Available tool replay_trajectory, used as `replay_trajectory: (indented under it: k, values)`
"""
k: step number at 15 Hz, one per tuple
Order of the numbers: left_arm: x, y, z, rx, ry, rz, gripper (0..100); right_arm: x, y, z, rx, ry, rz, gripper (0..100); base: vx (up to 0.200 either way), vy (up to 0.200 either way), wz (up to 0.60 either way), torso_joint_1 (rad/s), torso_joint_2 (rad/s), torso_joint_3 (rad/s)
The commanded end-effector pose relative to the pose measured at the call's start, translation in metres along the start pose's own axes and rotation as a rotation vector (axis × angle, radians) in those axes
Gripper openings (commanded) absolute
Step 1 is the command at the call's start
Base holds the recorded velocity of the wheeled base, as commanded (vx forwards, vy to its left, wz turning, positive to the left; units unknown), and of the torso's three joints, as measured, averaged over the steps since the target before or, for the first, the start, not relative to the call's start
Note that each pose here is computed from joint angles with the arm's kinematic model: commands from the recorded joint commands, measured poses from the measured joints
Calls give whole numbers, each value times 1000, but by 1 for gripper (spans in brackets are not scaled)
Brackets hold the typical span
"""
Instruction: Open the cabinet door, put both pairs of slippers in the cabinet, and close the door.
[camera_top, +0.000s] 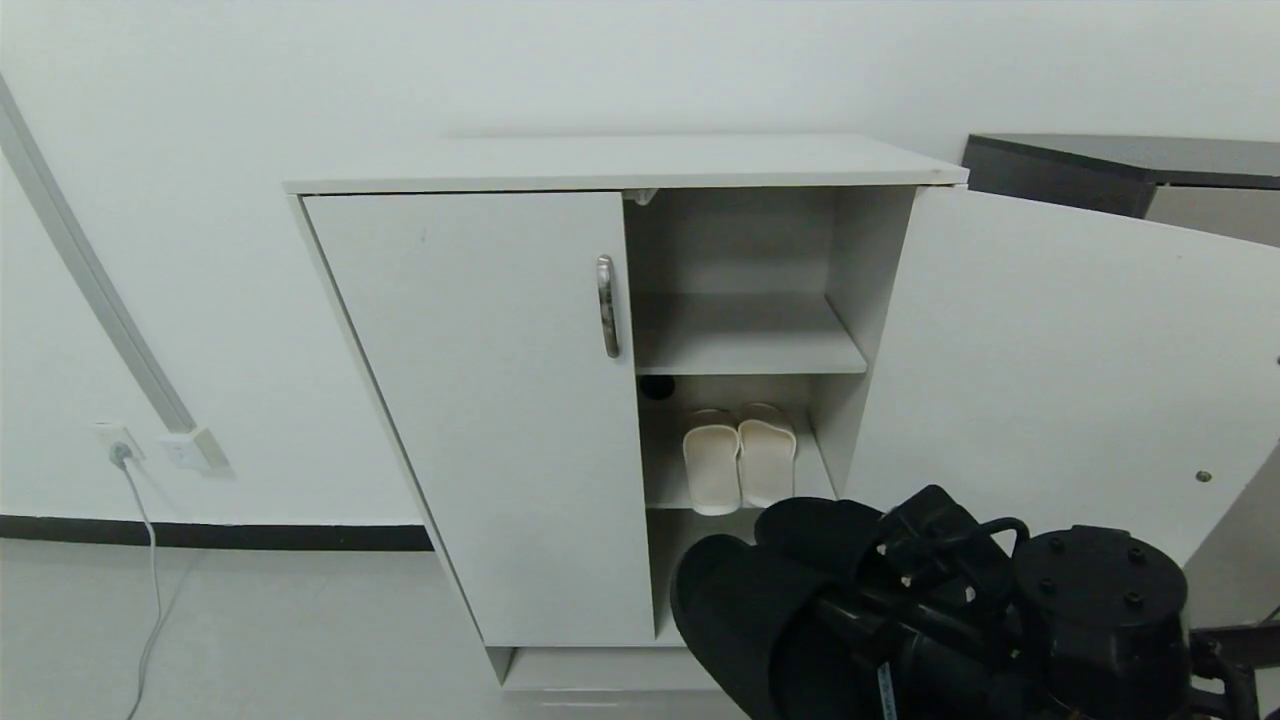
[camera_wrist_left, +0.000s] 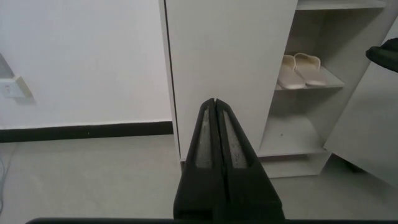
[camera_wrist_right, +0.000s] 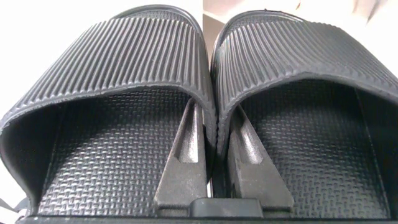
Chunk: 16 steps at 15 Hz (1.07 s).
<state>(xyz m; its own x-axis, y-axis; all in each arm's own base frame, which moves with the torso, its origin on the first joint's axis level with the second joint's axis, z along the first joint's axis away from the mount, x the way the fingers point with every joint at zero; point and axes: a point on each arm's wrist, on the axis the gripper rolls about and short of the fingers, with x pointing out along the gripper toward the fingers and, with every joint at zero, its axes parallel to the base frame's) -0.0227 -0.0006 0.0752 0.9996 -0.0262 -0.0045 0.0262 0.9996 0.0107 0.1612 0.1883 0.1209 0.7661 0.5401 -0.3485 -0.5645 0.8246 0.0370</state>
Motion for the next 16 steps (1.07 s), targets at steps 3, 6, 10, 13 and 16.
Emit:
replay_trajectory:
  k: [3, 6, 10, 13, 16]
  values:
    - [0, 0, 0, 0, 0, 0, 0, 2, 1, -4, -9, 17, -1, 0, 0, 0, -400, 2, 76, 53]
    - [0, 0, 0, 0, 0, 0, 0, 6, 4, -5, -6, 5, 8, 0, 0, 0, 0, 0, 0, 0]
    - [0, 0, 0, 0, 0, 0, 0, 34, 14, -6, 1, -76, 3, 0, 0, 0, 0, 0, 0, 0]
    - [0, 0, 0, 0, 0, 0, 0, 81, 37, 3, 9, -154, -227, 0, 0, 0, 0, 0, 0, 0]
    - [0, 0, 0, 0, 0, 0, 0, 112, 53, 16, 18, -154, -363, 0, 0, 0, 0, 0, 0, 0]
